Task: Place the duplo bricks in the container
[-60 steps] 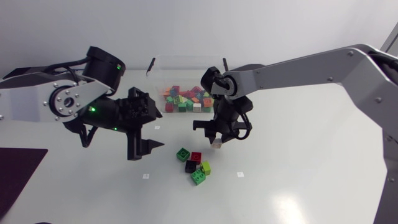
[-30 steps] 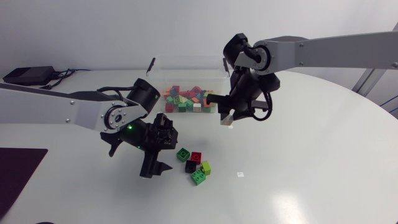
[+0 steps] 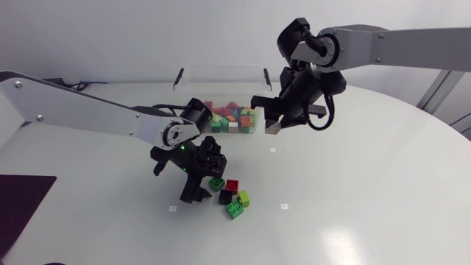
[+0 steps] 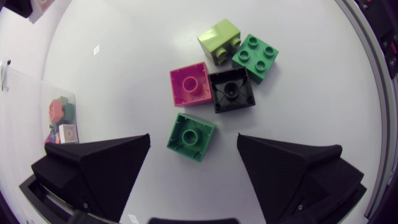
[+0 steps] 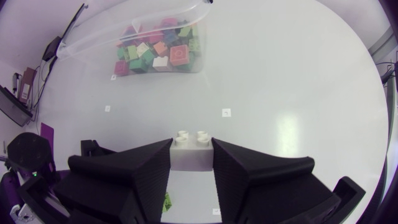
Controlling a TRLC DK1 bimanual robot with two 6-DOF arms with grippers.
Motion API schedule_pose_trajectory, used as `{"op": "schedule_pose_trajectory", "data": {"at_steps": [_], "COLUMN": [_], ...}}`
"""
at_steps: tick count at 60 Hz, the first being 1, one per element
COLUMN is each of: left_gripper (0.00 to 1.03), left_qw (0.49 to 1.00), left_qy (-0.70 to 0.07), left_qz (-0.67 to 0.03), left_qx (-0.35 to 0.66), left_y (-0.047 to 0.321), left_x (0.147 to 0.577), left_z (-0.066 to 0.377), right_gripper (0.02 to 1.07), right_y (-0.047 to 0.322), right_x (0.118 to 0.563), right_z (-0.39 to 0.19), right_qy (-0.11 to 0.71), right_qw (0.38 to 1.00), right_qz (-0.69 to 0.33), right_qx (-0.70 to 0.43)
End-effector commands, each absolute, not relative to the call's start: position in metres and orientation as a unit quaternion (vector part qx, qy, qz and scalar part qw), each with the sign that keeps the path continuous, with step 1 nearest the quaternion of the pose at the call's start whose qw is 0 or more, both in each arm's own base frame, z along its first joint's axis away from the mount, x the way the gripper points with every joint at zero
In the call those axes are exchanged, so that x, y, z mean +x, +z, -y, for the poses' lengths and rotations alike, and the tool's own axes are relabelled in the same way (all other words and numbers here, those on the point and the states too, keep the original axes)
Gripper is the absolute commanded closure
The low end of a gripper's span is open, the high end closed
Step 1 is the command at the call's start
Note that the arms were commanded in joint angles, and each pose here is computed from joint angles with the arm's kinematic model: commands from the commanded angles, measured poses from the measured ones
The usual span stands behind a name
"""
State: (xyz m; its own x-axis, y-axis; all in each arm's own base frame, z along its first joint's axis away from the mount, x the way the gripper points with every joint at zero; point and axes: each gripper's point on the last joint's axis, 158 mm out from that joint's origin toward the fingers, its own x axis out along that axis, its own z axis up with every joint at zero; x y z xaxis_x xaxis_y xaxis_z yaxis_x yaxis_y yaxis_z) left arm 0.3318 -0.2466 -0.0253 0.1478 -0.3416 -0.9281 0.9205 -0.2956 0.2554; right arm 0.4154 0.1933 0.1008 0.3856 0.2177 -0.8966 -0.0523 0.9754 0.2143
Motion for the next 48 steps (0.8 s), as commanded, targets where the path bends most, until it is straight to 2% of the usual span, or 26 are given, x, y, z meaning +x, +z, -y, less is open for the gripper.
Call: {"op": "schedule_pose_trajectory", "data": {"at_steps": [1, 10, 13, 17, 24, 38, 48], "left_gripper": [0.08, 0.24, 0.35, 0.57, 0.75, 0.78, 0.78], "left_qw": [0.502, 0.478, 0.473, 0.471, 0.470, 0.455, 0.476], "left_qy": [-0.609, -0.623, -0.626, -0.628, -0.628, -0.640, -0.648], "left_qz": [-0.260, -0.269, -0.271, -0.269, -0.272, -0.300, -0.295], "left_qx": [0.556, 0.558, 0.558, 0.558, 0.557, 0.542, 0.516], "left_y": [-0.031, -0.038, -0.039, -0.038, -0.037, -0.031, -0.006], "left_x": [0.335, 0.331, 0.330, 0.331, 0.331, 0.317, 0.312], "left_z": [0.250, 0.249, 0.249, 0.251, 0.250, 0.235, 0.228], "right_gripper": [0.78, 0.78, 0.78, 0.78, 0.78, 0.79, 0.79], "right_y": [0.121, 0.132, 0.135, 0.138, 0.142, 0.143, 0.149], "right_x": [0.421, 0.426, 0.428, 0.431, 0.438, 0.458, 0.478], "right_z": [-0.193, -0.195, -0.195, -0.197, -0.202, -0.215, -0.227], "right_qy": [0.093, 0.100, 0.102, 0.106, 0.112, 0.120, 0.127], "right_qw": [0.840, 0.846, 0.848, 0.849, 0.851, 0.856, 0.864], "right_qz": [-0.530, -0.518, -0.515, -0.512, -0.506, -0.497, -0.478], "right_qx": [0.077, 0.077, 0.078, 0.079, 0.080, 0.084, 0.090]}}
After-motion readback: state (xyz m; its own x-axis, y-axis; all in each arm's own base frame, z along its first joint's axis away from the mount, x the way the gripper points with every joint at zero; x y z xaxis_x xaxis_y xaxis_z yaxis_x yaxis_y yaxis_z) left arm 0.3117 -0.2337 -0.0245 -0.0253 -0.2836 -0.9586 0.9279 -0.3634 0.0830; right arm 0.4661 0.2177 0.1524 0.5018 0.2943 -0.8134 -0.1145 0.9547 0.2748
